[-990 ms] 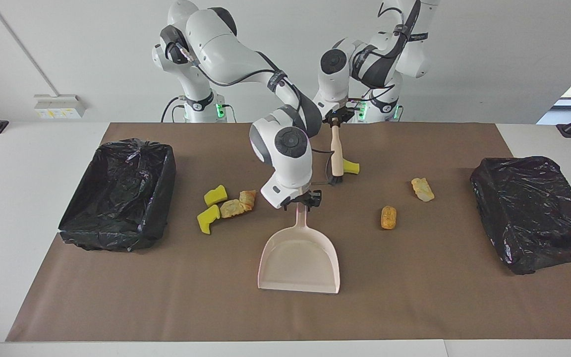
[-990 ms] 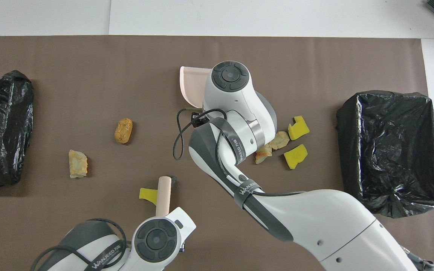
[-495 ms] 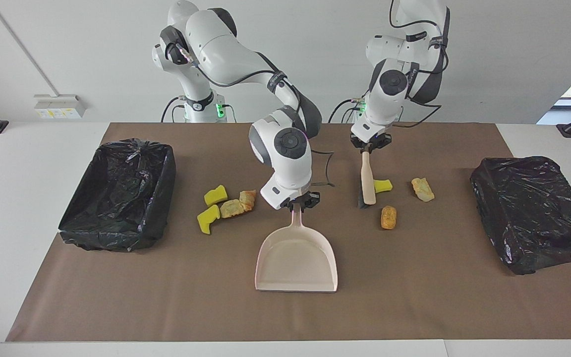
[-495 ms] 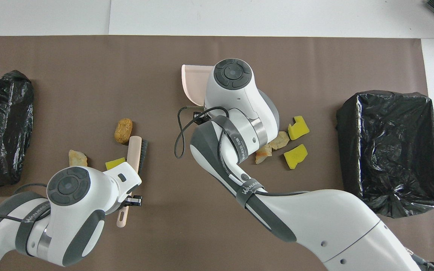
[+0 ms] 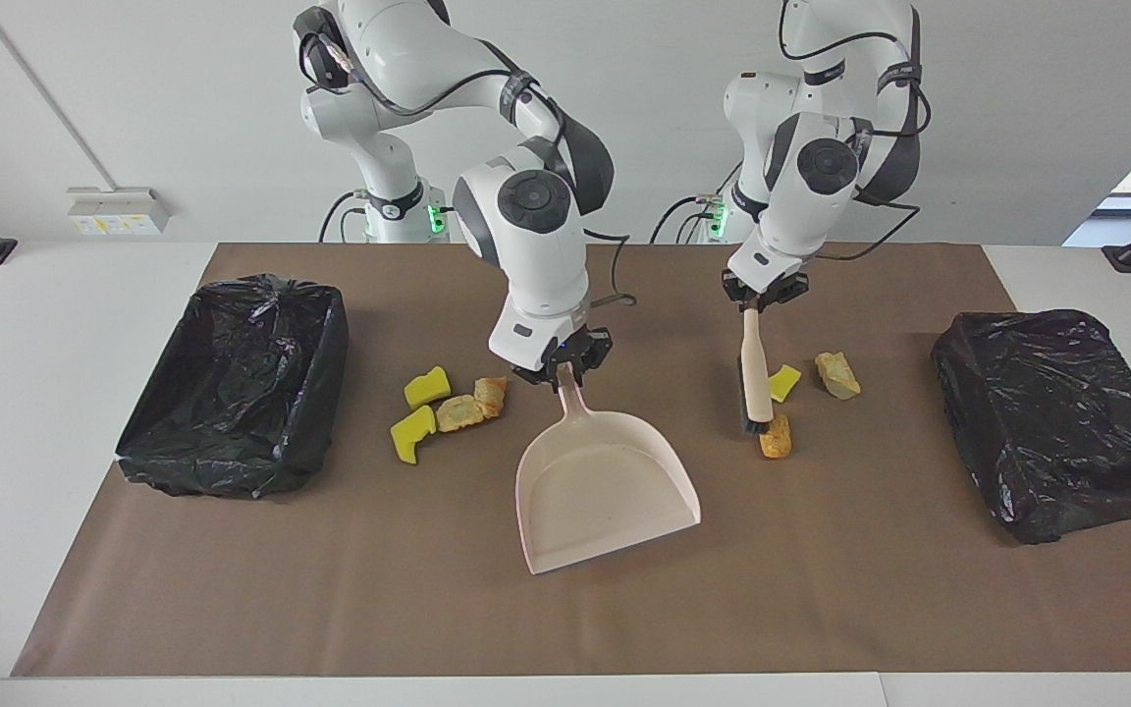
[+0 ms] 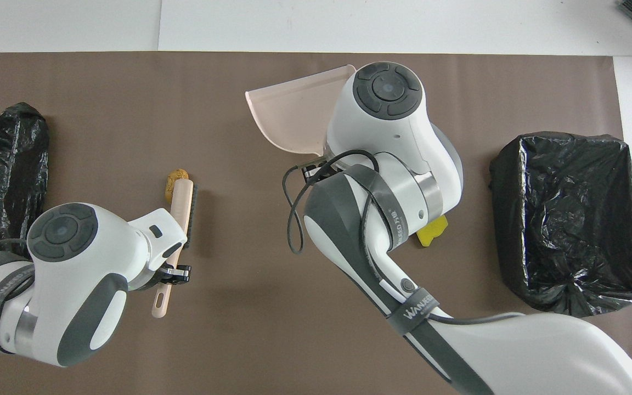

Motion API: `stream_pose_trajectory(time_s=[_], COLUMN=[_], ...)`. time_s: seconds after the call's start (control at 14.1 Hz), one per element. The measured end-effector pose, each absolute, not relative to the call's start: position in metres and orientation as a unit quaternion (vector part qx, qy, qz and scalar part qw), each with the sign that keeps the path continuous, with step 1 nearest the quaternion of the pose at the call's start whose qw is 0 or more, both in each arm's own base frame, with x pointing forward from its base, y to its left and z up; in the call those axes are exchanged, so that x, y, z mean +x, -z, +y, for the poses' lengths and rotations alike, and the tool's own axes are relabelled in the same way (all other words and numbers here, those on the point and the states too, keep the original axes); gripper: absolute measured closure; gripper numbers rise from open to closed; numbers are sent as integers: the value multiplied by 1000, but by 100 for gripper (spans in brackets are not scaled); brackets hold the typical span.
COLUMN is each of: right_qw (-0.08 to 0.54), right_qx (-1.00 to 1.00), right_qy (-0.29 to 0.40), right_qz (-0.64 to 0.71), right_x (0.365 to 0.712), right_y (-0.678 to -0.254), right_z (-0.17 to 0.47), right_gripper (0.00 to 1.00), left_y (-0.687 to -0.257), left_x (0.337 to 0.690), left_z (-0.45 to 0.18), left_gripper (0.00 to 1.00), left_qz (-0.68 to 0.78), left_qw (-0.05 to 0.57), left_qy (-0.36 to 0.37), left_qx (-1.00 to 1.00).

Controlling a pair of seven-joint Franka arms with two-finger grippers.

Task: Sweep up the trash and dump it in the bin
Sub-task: 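Grasp the pink brush with the left gripper while the right lifts the dustpan, then sweep the bread pieces into the dustpan with the left gripper's brush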

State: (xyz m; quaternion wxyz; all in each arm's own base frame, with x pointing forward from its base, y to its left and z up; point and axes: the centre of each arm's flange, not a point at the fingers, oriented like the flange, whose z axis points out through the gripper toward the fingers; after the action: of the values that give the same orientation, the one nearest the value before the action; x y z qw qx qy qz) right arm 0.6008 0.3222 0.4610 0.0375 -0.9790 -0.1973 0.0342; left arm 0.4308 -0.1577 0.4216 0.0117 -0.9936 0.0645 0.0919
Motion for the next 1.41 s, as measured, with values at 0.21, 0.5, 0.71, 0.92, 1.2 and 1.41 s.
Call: stream_pose_trajectory(time_s=[0.21, 0.5, 0.71, 0.92, 1.2, 1.41], right_qw=[28, 22, 22, -16, -36, -38], right_qx=[-940, -872, -850, -826, -815, -815], right_qy=[-64, -71, -68, -86, -99, -106], right_qz=[-334, -484, -522, -556, -570, -568], right_x=[568, 539, 524, 509, 503, 498], right_y=[-459, -427, -409, -396, -391, -383], right_z=[303, 287, 280, 291, 295, 300], right_gripper=[68, 68, 68, 68, 68, 68], left_y=[-446, -440, -431, -406, -370, -356], left_x=[428, 437, 433, 429, 434, 430], left_z=[-106, -2, 41, 30, -40, -106], left_gripper=[74, 74, 74, 74, 74, 74], left_qz=[6, -102, -151, -179, -105, -33], left_qw=[12, 19, 30, 36, 46, 54], left_qy=[-105, -110, -106, -97, -94, -90], left_qx=[-994, -988, -982, -978, -989, -994])
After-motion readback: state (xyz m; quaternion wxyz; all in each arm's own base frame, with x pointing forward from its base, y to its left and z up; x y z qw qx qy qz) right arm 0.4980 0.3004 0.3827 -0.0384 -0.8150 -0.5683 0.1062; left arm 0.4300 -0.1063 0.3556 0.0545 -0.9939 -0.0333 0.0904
